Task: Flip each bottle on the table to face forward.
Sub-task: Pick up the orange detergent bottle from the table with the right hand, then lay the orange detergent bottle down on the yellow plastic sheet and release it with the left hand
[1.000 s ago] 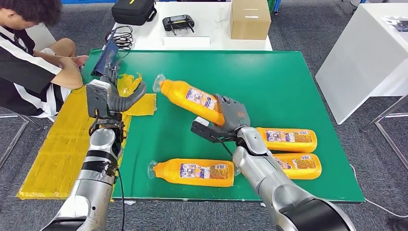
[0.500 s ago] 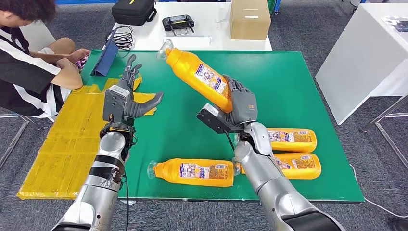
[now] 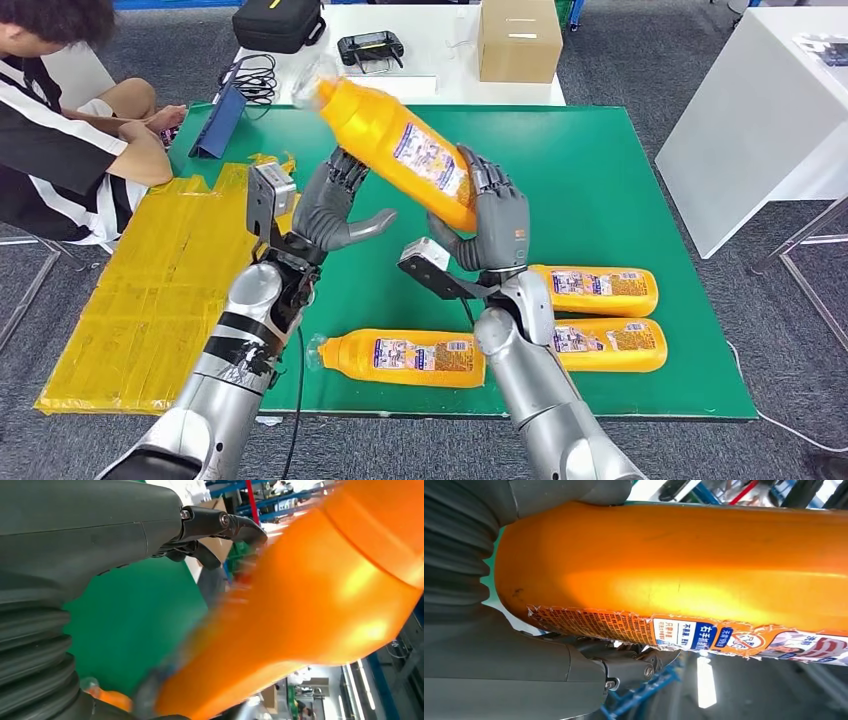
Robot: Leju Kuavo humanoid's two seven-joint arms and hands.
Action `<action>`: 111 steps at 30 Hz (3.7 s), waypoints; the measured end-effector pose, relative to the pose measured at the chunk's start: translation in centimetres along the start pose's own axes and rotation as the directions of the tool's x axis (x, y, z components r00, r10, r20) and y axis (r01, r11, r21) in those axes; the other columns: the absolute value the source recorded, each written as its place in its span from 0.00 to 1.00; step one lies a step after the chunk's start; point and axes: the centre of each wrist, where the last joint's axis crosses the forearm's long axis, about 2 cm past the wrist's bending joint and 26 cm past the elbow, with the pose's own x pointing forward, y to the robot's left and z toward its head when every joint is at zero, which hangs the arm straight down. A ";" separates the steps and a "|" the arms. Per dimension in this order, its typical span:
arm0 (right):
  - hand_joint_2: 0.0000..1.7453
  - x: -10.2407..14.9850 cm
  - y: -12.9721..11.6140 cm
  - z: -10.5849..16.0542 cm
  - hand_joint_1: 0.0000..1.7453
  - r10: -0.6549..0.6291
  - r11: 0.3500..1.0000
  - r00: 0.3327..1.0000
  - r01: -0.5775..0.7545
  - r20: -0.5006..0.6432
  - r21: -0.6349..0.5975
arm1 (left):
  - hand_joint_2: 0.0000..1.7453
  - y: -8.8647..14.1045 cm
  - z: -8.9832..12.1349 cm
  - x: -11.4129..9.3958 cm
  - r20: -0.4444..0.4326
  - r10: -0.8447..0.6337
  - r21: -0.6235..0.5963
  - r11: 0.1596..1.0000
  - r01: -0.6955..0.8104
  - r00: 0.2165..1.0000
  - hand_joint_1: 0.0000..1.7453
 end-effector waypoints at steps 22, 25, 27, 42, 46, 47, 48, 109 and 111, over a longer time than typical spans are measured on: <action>1.00 2.6 2.7 1.5 1.00 0.039 0.992 0.996 -0.048 0.077 0.116 | 1.00 -0.5 -0.8 -1.2 -0.045 0.111 0.023 0.994 -0.110 0.993 0.81; 1.00 2.6 2.8 1.5 1.00 0.041 0.991 0.996 -0.051 0.079 0.122 | 1.00 -0.4 -0.6 -1.3 -0.046 0.114 0.040 0.993 -0.112 0.992 1.00; 1.00 2.6 2.8 1.5 1.00 0.042 0.991 0.996 -0.052 0.081 0.125 | 1.00 -0.3 -0.5 -1.3 -0.046 0.116 0.056 0.992 -0.114 0.992 1.00; 1.00 2.7 2.8 1.4 0.65 0.052 0.990 0.995 -0.063 0.087 0.128 | 1.00 0.4 0.4 -1.7 -0.046 0.092 0.203 0.976 -0.080 0.995 1.00; 1.00 2.8 2.7 1.5 0.09 0.027 0.993 0.997 -0.035 0.075 0.112 | 1.00 0.1 0.3 -1.4 -0.044 -0.008 0.266 0.964 0.019 0.999 1.00; 1.00 2.9 2.7 1.6 0.00 0.018 0.994 0.997 -0.027 0.078 0.109 | 1.00 0.2 0.2 -1.2 -0.042 -0.033 0.287 0.957 0.044 0.999 1.00; 1.00 3.0 2.8 1.9 0.00 0.006 0.994 0.997 -0.015 0.082 0.107 | 1.00 0.5 0.0 -1.0 -0.043 -0.071 0.313 0.946 0.081 0.997 1.00; 1.00 10.2 -1.8 2.5 0.00 -0.330 0.930 0.902 0.361 0.277 -0.069 | 1.00 13.9 11.3 -5.2 -0.318 -0.748 -0.383 -0.461 0.801 -0.582 1.00; 1.00 10.2 -1.8 2.3 0.00 -0.331 0.930 0.901 0.362 0.282 -0.064 | 1.00 13.4 11.8 -5.7 -0.276 -0.765 -0.395 -0.462 0.794 -0.582 0.98</action>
